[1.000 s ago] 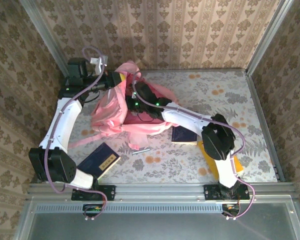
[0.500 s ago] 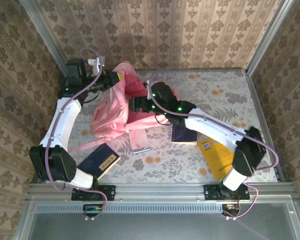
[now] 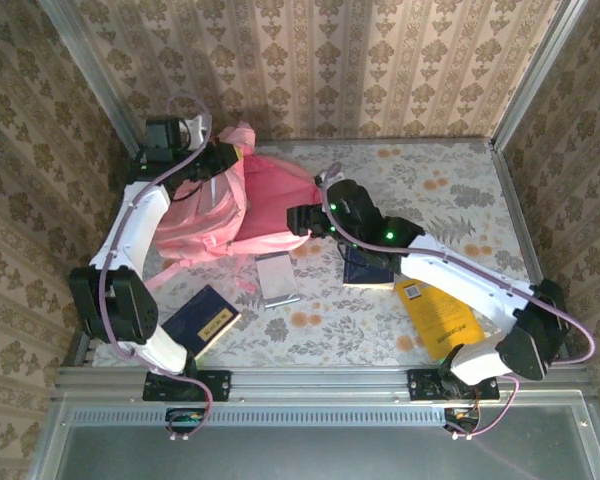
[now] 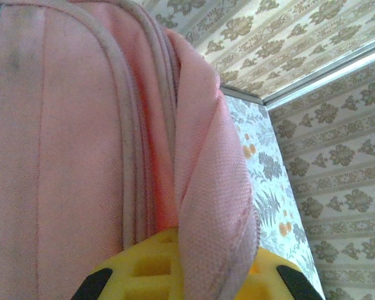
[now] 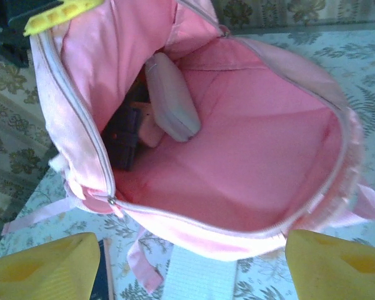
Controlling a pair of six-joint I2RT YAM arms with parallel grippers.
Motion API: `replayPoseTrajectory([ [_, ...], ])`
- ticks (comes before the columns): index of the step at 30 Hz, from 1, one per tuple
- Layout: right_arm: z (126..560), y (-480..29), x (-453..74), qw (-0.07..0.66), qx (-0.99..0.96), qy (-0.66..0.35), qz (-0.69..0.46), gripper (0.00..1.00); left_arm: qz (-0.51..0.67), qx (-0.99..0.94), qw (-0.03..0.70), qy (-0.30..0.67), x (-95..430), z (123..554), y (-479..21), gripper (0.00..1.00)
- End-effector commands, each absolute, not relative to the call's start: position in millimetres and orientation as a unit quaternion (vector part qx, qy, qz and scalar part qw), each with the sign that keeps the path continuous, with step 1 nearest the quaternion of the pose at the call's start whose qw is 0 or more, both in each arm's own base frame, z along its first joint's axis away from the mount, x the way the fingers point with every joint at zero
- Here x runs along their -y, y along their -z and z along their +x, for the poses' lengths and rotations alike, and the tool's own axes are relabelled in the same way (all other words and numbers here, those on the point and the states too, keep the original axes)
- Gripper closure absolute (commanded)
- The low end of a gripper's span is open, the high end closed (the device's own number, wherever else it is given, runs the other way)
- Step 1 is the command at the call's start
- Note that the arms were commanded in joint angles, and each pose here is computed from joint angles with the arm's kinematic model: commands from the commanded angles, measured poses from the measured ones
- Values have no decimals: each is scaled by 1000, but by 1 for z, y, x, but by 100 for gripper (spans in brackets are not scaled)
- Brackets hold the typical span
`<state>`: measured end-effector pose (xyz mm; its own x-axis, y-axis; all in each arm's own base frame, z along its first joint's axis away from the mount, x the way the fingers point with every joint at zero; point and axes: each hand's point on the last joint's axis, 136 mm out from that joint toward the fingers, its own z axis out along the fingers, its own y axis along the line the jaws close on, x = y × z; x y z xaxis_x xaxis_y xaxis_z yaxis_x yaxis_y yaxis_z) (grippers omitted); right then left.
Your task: Pack the student bag
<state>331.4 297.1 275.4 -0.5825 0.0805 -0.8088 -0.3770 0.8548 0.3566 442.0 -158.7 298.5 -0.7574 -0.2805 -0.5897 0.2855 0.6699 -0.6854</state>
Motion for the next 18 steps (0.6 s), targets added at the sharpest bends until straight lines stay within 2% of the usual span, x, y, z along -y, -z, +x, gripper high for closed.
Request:
replayPoseTrajectory([
  [1,322,-295,-271,479,-841,-238,-84,21,-2,-845,371,386,146,466,-305,100],
  [6,311,-282,-248,466,-853,-221,-77,21,7,-854,371,364,145,486,-294,94],
  [9,307,-262,-229,454,-865,-206,-58,21,8,-868,362,339,142,491,-280,87],
  [12,307,-229,-204,436,-882,-178,-27,21,20,-883,354,308,148,482,-266,73],
  [18,313,-171,-157,372,-915,-147,55,21,38,-885,346,310,175,451,-262,48],
])
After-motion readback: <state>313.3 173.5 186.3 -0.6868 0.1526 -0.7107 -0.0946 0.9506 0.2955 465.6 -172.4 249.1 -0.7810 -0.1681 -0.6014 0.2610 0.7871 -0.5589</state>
